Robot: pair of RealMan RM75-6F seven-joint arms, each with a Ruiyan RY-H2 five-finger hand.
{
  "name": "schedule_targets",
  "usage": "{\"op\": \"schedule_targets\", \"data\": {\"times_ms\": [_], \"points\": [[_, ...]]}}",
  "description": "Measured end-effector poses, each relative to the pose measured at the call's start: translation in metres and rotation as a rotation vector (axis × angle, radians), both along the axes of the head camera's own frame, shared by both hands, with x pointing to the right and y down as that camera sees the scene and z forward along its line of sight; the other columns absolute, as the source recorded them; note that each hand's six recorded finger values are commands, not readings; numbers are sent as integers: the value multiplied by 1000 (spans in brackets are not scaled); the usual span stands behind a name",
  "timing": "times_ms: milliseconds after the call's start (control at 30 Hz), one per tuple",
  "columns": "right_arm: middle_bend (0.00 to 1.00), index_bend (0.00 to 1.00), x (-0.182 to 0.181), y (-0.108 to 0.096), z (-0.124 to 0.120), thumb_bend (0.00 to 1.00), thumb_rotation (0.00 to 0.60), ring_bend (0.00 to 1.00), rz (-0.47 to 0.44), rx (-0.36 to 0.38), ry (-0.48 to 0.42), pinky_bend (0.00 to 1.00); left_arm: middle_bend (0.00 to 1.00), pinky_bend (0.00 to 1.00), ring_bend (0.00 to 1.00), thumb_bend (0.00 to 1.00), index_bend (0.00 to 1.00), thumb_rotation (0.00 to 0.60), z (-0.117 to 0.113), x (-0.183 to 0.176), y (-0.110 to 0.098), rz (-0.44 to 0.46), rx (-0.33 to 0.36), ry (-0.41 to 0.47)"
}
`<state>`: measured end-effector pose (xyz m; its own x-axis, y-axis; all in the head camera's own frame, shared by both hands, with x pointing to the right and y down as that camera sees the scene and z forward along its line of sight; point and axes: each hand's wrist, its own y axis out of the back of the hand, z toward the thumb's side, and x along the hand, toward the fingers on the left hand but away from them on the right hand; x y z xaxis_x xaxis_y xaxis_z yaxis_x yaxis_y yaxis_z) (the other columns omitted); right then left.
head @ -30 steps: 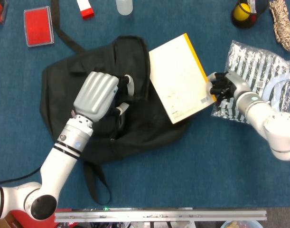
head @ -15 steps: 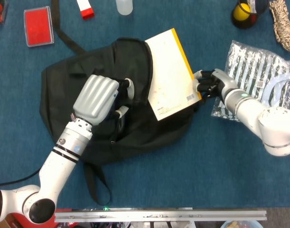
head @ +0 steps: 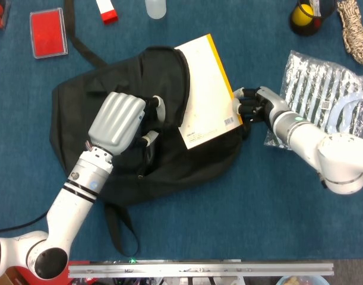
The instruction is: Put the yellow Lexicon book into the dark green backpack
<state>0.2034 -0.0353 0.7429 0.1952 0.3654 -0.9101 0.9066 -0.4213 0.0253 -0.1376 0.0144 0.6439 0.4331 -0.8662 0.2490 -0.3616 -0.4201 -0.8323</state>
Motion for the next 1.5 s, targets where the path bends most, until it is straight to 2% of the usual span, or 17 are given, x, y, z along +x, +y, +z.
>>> {"op": "schedule_targets", "data": {"times_ms": [400,700,967,1500], "points": [[652,809,-16,20,12,541,600,584,-101,-27,98,709,637,890,695,323,543,600,-6,-2,-1,-7,14,9],[651,809,1,18,5,542,600,584,-108,-29,185,709,636,887,693,323,542,600,-7,-3,1,-2,25,8],[637,809,-9,23,3,541,600,584,-147,-42,187,709,635,883,692,322,542,600,-10,1,5,15,41,15],[631,809,-59,27,-5,541,600,584,-226,-33,143,709,634,877,691,323,541,600,-9,3,7,28,44,8]]}}
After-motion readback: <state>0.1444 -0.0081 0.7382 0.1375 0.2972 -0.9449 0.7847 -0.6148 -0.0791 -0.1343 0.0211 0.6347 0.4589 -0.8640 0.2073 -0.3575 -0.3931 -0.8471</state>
